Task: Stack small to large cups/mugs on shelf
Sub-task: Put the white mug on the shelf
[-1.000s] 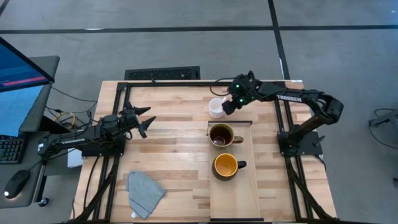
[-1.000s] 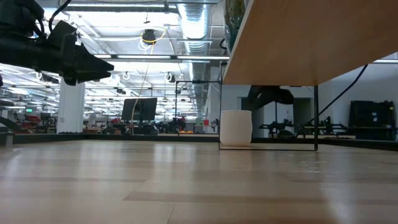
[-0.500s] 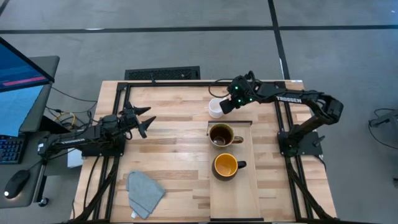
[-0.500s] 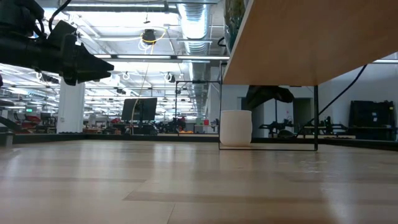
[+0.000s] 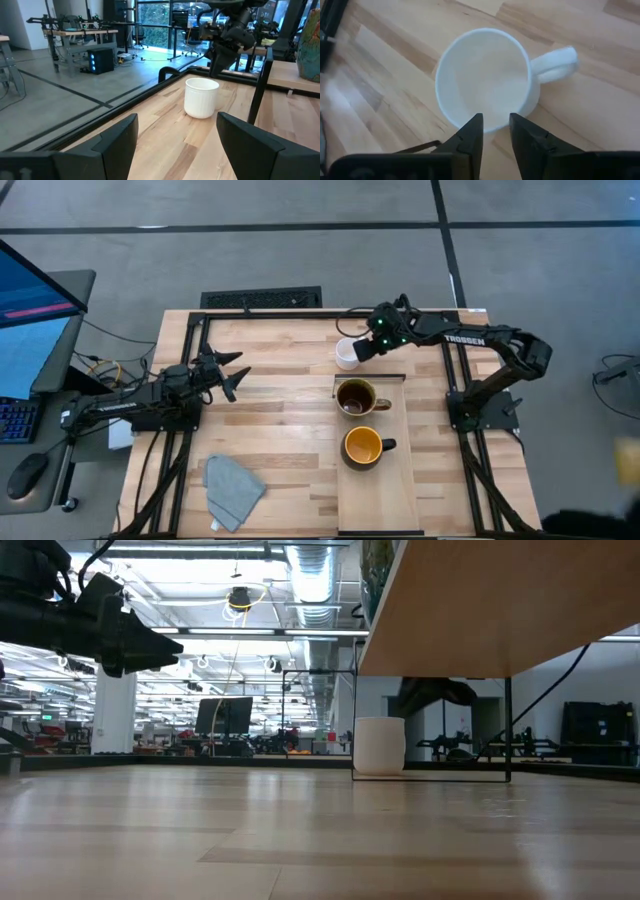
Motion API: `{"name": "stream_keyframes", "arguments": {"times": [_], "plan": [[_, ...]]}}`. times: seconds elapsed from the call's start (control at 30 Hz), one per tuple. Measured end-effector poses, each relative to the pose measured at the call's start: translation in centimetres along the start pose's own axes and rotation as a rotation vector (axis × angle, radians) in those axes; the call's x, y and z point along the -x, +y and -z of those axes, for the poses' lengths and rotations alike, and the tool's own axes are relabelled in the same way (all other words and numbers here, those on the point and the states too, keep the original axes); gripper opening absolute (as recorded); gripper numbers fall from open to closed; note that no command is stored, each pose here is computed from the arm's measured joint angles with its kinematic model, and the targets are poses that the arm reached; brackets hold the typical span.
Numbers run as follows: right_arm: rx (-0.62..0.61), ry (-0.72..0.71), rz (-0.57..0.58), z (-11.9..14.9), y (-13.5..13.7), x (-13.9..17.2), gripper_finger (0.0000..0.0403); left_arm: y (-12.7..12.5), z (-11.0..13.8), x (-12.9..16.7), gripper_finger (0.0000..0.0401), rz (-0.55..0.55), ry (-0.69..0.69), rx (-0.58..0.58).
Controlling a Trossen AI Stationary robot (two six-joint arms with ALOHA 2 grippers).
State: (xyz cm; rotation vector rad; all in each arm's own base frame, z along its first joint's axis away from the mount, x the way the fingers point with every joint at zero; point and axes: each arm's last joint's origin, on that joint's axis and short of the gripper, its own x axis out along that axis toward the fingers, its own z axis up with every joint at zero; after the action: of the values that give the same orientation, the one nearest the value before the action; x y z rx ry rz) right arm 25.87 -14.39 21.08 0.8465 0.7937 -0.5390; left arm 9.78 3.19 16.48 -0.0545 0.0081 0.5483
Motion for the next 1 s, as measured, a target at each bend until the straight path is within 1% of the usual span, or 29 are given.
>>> {"name": "stream_keyframes", "arguments": {"times": [0.2, 0.4, 1.0], "plan": [[-0.080, -0.019, 0.046, 0.01, -0.17, 0.00, 0.0118, 0.00, 0.00, 0.00, 0.0261, 0.000, 0.000, 0.004], [-0.127, -0.015, 0.053, 0.07, -0.22, 0.01, 0.0118, 0.00, 0.00, 0.00, 0.0261, 0.000, 0.000, 0.017], [-0.113, -0.005, 0.043, 0.42, 0.34, -0.12, 0.0119, 0.00, 0.00, 0.00, 0.0261, 0.000, 0.000, 0.019]]}}
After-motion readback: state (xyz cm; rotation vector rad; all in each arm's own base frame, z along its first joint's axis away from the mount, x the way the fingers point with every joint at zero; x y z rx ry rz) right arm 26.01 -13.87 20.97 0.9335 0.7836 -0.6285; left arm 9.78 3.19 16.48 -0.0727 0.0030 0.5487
